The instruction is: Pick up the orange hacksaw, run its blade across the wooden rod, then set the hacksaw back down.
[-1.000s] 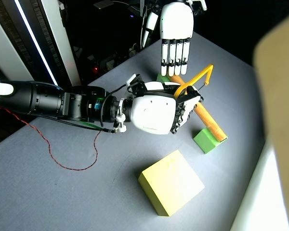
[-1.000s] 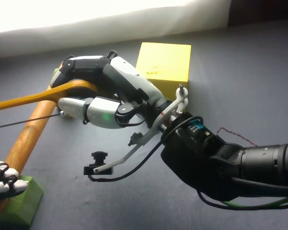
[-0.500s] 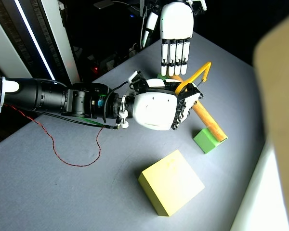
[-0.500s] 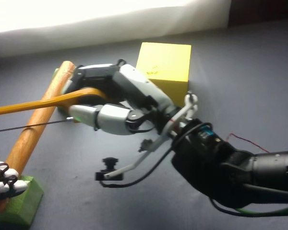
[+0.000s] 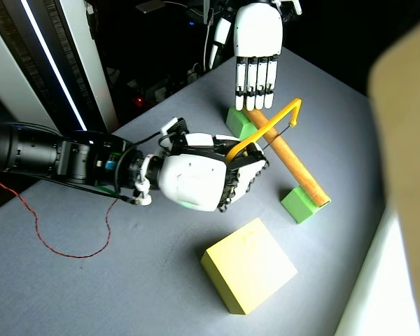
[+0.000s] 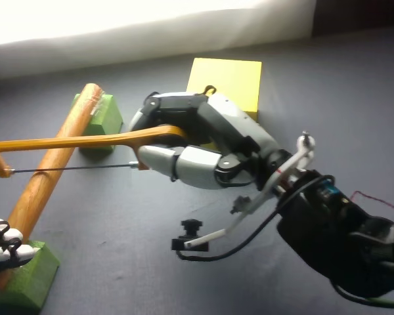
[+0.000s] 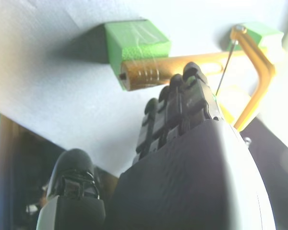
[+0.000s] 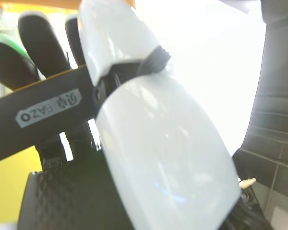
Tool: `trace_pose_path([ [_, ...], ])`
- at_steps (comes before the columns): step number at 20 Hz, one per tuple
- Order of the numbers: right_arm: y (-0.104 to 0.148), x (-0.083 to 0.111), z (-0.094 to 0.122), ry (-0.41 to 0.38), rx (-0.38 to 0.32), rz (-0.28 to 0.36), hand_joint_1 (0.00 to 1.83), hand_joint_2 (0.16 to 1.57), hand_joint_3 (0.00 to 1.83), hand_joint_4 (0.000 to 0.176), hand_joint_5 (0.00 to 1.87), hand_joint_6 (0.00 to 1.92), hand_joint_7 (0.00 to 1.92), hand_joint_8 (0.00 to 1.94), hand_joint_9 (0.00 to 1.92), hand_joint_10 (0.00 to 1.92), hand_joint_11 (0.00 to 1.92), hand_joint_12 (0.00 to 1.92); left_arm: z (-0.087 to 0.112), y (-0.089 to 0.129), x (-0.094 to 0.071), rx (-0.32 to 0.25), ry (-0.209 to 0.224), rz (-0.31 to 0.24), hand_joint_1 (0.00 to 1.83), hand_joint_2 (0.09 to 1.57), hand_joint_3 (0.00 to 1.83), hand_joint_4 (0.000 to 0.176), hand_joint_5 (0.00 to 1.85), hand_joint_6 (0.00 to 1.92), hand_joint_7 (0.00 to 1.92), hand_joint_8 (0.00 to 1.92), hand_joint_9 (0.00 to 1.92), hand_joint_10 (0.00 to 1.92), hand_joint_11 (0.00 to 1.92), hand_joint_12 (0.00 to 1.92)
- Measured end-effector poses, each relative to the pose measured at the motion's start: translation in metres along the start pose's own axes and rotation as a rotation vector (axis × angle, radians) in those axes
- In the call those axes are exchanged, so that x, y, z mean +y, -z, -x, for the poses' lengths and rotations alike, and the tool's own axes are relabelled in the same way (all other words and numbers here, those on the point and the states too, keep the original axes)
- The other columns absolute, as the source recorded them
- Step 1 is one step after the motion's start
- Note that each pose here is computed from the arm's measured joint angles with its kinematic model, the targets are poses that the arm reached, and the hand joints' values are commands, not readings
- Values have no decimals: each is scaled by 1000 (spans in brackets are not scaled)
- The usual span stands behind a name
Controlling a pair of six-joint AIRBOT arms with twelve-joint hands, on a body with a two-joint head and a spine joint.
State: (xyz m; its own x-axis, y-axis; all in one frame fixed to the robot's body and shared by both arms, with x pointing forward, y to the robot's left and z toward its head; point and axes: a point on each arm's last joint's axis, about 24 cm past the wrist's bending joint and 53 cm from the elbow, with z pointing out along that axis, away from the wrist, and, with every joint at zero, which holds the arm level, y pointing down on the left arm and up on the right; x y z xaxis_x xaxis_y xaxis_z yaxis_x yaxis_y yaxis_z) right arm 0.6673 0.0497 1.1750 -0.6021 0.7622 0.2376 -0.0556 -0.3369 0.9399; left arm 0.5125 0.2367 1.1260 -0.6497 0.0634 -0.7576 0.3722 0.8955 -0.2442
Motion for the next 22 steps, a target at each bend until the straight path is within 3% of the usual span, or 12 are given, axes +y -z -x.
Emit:
trace_pose_path([
  [3, 10, 1, 15, 11, -26, -4, 1245, 1171, 1, 0, 763, 1119, 994, 1196, 1050, 1077, 962, 1407, 0, 0, 0, 0, 0, -1, 55, 1263, 0, 0, 0, 0, 0, 0, 0, 0, 0, 0],
  [9, 11, 8, 19, 6, -44, 23, 1250, 1159, 0, 0, 787, 1093, 1016, 1154, 1069, 1017, 947, 1409, 0, 0, 1, -1, 0, 1, 73, 1262, 1, 0, 0, 0, 0, 0, 0, 0, 0, 0],
  [11, 14, 17, 20, 4, -46, 34, 1245, 1171, 2, 0, 761, 1133, 995, 1187, 1042, 1045, 909, 1455, 1, 0, 0, -4, 1, -1, 87, 1253, 0, 0, 0, 0, 2, 0, 6, 2, 4, 2],
  [14, 18, 32, 34, 31, -70, 61, 1257, 1144, 0, 0, 834, 1020, 1035, 1128, 1058, 1040, 943, 1426, 2, 0, 0, -5, 0, -2, 44, 1256, 0, 0, 0, 0, 0, 0, 0, 0, 0, 0],
  [19, 35, 80, 72, 3, -202, 168, 1255, 1147, 0, 0, 822, 1044, 1032, 1129, 1051, 1043, 926, 1452, 2, 0, 0, -5, 0, -2, 84, 1252, 0, 0, 0, 0, 2, 0, 0, 0, 0, 0],
  [22, 53, 89, 82, -12, -244, 163, 1254, 1146, 0, 0, 830, 1038, 1026, 1137, 1040, 1020, 933, 1403, 1, 0, 0, -4, 1, -3, 60, 1258, 0, 0, 0, 0, 4, 1, 2, 1, 7, 3],
])
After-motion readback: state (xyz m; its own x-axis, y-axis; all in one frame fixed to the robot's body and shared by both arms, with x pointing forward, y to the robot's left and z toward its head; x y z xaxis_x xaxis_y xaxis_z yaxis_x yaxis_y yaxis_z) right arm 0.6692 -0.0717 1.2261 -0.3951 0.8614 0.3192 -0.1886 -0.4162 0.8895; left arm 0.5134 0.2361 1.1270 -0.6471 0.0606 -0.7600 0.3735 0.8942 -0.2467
